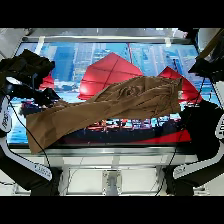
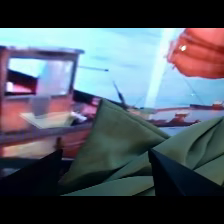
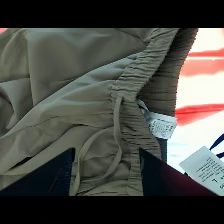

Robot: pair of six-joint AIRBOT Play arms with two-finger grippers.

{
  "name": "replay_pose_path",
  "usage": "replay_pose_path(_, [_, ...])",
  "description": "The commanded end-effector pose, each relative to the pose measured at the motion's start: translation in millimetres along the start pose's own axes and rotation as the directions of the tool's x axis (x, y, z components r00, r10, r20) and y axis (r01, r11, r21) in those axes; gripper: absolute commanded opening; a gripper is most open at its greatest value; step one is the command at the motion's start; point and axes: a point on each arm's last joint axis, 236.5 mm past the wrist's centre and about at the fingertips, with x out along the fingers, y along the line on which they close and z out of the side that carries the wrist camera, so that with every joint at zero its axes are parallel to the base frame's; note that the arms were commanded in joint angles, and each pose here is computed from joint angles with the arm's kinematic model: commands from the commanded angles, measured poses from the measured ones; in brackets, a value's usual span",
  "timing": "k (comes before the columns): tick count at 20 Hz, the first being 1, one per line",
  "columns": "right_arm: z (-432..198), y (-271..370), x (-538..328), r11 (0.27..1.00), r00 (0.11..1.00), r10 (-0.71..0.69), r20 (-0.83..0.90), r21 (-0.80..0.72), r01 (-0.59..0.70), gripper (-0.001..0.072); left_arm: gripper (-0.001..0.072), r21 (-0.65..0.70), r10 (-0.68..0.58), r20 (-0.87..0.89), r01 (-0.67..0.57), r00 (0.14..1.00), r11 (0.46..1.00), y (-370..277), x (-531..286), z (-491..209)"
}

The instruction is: Fold the clothes and pants, and hang the long-sleeved shirts on hangers.

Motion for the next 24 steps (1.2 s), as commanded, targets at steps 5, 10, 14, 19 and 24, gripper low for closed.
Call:
replay_pose_path(5, [-1.7, -0.5, 6.4, 1.000, 1.000, 0.006, -0.005, 0.008, -0.006, 0.0445, 0.0508, 0.137, 0.045, -0.060, -0.036, 0.997, 0.990, -16.1, 22.1, -7.7])
replay_pose_path(10, [-1.3, -1.3, 6.4, 1.000, 1.000, 0.002, -0.004, 0.007, -0.002, 0.0444, 0.0011, 0.175, 0.044, -0.069, -0.031, 0.997, 0.984, -24.6, 24.3, -9.3])
replay_pose_path(14, [20.5, -11.5, 8.6, 0.999, 0.996, -0.035, 0.086, 0.012, 0.034, 0.0444, 0.0010, 0.197, 0.053, 0.000, -0.052, 0.999, 0.979, -32.5, 1.2, 9.1])
replay_pose_path(19, [7.9, -43.7, 79.3, 0.991, 0.999, -0.033, -0.016, 0.129, 0.034, 0.0444, 0.0010, 0.190, 0.065, 0.161, -0.096, 0.985, 0.977, -52.8, -52.5, 53.2])
replay_pose_path(24, [24.8, -49.1, 166.4, 0.970, 0.996, 0.072, 0.055, 0.227, -0.083, 0.0444, 0.0010, 0.129, 0.080, 0.257, -0.116, 0.963, 0.985, -53.9, -82.1, 72.4])
